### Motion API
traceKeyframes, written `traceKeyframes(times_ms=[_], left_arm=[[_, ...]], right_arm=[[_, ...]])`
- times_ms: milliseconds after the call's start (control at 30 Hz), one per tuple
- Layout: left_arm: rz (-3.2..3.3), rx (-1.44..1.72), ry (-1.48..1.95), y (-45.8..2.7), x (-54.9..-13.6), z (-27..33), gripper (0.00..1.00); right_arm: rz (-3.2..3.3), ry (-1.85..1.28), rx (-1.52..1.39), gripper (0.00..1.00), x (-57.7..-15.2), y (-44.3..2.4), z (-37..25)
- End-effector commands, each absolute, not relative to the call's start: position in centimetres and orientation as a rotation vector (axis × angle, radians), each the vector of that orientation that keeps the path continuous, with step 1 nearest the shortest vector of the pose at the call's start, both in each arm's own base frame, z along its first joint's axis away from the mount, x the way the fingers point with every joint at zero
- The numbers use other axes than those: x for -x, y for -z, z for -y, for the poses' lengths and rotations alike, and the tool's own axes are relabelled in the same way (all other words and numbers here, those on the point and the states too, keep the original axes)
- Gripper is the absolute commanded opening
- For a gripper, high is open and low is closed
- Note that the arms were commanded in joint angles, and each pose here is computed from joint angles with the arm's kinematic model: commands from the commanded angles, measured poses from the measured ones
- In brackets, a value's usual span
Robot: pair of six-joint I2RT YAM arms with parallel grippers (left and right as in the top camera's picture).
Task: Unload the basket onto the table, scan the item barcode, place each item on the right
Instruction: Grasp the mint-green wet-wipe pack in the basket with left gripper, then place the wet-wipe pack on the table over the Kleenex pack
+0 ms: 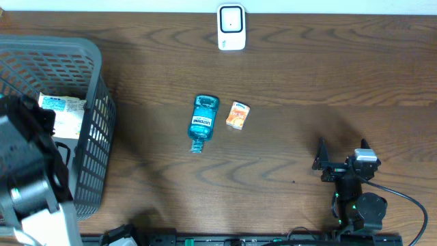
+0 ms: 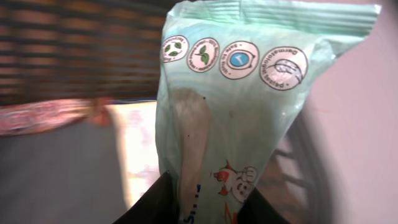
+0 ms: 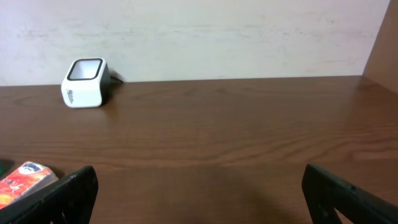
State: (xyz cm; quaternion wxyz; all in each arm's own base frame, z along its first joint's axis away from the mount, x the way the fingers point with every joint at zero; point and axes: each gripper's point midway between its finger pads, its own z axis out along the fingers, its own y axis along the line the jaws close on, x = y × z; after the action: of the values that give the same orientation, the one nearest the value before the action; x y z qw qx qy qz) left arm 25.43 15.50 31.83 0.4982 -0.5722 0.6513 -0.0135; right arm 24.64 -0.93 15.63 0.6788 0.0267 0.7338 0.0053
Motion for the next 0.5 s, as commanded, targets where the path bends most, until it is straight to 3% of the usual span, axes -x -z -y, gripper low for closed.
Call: traceKeyframes(times_ms=[0, 233, 467], left_arm=[[-1.594, 1.157, 0.265, -35.7, -27.2, -11.0, 0.28], [-1.661, 0.795, 0.554, -38.7, -33.3, -1.4, 0.28], [-2.009, 0.433, 0.654, -30.7, -39.3, 13.0, 0.28]], right_arm=[[-1.648, -0.024, -0.063, 0.99, -24.6, -15.6, 0.8], [-1.648, -0.024, -0.063, 0.99, -24.6, -15.6, 0.8], [-1.648, -0.024, -0.063, 0.99, -24.6, -15.6, 0.8]])
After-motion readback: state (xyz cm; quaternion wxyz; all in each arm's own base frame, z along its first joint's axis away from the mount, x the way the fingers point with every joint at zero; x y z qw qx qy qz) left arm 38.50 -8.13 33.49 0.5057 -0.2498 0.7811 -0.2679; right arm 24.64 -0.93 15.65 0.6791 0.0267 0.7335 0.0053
